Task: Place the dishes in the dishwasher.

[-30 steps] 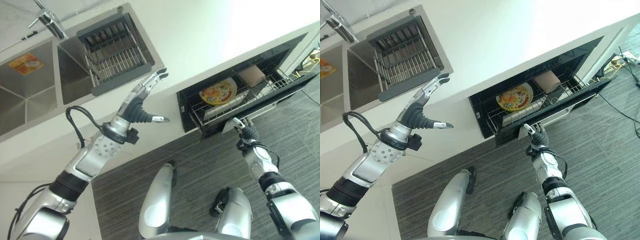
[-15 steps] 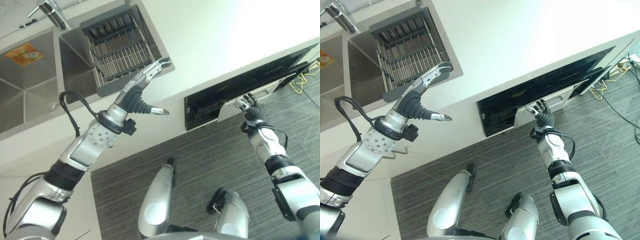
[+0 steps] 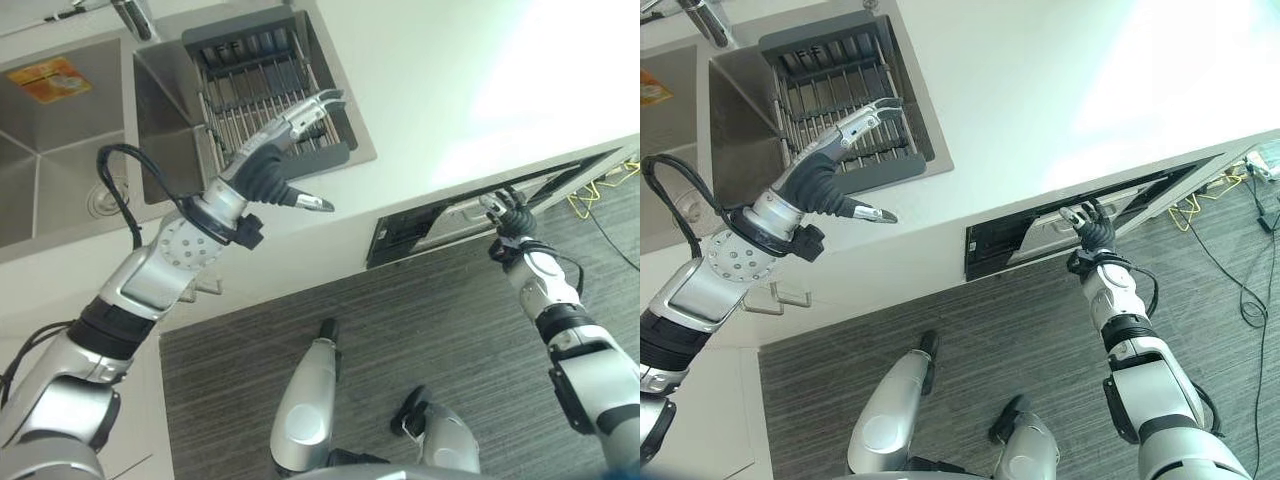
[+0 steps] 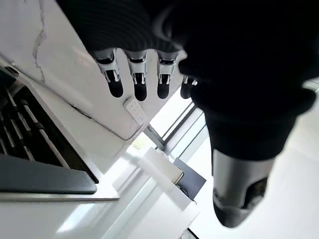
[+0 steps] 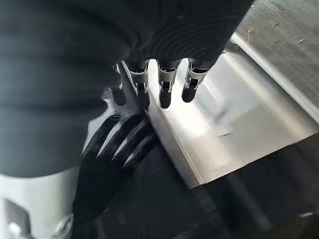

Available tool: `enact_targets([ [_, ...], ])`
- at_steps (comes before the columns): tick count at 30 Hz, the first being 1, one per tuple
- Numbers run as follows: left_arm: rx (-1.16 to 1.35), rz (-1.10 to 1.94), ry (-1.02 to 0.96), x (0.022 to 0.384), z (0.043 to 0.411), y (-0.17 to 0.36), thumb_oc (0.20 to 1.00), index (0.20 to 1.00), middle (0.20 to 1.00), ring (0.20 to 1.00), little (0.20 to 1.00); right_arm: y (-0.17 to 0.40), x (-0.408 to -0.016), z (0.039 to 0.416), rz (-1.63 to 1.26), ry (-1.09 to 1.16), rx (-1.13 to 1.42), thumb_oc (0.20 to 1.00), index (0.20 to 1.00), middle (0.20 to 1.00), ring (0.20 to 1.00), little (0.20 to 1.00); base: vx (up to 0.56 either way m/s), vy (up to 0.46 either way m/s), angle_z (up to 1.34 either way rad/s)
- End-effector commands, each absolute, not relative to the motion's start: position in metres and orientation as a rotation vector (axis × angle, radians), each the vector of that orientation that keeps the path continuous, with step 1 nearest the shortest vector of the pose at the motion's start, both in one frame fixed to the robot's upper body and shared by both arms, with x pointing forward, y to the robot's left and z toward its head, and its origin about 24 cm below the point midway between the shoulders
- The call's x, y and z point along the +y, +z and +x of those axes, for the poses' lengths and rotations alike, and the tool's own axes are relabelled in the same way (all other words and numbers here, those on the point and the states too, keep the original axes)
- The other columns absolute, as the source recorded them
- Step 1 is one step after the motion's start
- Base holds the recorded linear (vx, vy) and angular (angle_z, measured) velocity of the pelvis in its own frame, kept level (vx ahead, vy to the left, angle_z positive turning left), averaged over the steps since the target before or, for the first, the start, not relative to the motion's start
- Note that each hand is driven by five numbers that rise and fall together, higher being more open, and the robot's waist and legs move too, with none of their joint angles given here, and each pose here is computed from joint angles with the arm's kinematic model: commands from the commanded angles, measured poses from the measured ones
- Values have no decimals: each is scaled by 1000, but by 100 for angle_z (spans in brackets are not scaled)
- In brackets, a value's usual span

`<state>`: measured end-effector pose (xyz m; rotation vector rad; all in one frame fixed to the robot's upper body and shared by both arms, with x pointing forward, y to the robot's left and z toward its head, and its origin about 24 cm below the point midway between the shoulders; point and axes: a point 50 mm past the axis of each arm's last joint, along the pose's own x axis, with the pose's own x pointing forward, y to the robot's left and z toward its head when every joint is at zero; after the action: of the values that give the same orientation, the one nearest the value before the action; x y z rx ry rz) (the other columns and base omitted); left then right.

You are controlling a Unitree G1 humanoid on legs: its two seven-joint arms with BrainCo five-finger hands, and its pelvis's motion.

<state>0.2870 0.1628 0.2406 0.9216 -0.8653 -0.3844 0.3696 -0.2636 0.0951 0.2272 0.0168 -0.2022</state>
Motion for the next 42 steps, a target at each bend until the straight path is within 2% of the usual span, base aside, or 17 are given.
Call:
enact_targets([
  [1, -903, 831, -385, 163, 280, 245, 1000, 1000, 1000, 1000, 1000, 224, -215, 398, 218, 54, -461, 1000, 1000, 1000, 1000, 1000, 16, 3, 3],
  [8, -899, 822, -374, 166, 281, 245, 1000, 1000, 1000, 1000, 1000, 205, -213, 396, 235, 59, -420, 1000, 1000, 1000, 1000, 1000, -16, -20, -2],
  [11, -892, 816, -334, 169, 280, 239, 1000, 1000, 1000, 1000, 1000, 171, -214, 389, 316, 46, -369, 1000, 1000, 1000, 1000, 1000, -57, -6, -9],
  [12, -871, 815, -271, 174, 278, 229, 1000, 1000, 1000, 1000, 1000, 125, -207, 373, 360, 48, -292, 1000, 1000, 1000, 1000, 1000, -65, 15, -19],
  [13, -867, 814, -248, 176, 277, 227, 1000, 1000, 1000, 1000, 1000, 111, -206, 367, 367, 49, -265, 1000, 1000, 1000, 1000, 1000, -56, 22, -18],
  [17, -827, 824, -51, 200, 268, 201, 1000, 1000, 1000, 1000, 1000, 16, -228, 309, 418, -53, -36, 1000, 1000, 1000, 1000, 1000, -19, 63, -3],
  [21, -765, 828, 233, 243, 241, 177, 1000, 1000, 1000, 1000, 1000, -82, -248, 210, 400, -291, 357, 1000, 1000, 1000, 1000, 1000, -33, 110, -2],
  [23, -751, 833, 409, 265, 227, 174, 1000, 1000, 1000, 1000, 1000, -111, -253, 166, 399, -404, 522, 1000, 1000, 1000, 1000, 1000, -84, 18, 16],
  [28, -727, 800, 763, 301, 204, 166, 1000, 1000, 1000, 1000, 1000, -143, -258, 98, 404, -651, 752, 1000, 1000, 1000, 1000, 1000, -66, -15, 26],
  [30, -685, 664, 883, 315, 196, 157, 1000, 1000, 1000, 1000, 1000, -147, -260, 83, 383, -714, 819, 1000, 1000, 1000, 1000, 1000, -93, 22, 60],
  [33, -610, 476, 956, 325, 185, 132, 1000, 1000, 1000, 1000, 1000, -150, -263, 71, 404, -790, 858, 1000, 1000, 1000, 1000, 1000, -89, 16, 63],
  [37, -341, 320, 897, 321, 176, 61, 1000, 1000, 1000, 1000, 1000, -150, -264, 77, 471, -826, 844, 1000, 1000, 1000, 1000, 1000, -115, -42, 132],
  [39, -216, 143, 1030, 331, 154, 26, 1000, 1000, 1000, 1000, 1000, -148, -265, 85, 481, -802, 811, 1000, 1000, 1000, 1000, 1000, -106, -36, 138],
  [40, -115, 52, 1138, 338, 125, -5, 1000, 1000, 1000, 1000, 1000, -146, -267, 91, 485, -782, 793, 1000, 1000, 1000, 1000, 1000, -70, -43, 51],
  [42, -9, 17, 1190, 341, 101, -31, 1000, 1000, 1000, 1000, 1000, -145, -266, 96, 483, -762, 785, 1000, 1000, 1000, 1000, 1000, -16, -44, 44],
])
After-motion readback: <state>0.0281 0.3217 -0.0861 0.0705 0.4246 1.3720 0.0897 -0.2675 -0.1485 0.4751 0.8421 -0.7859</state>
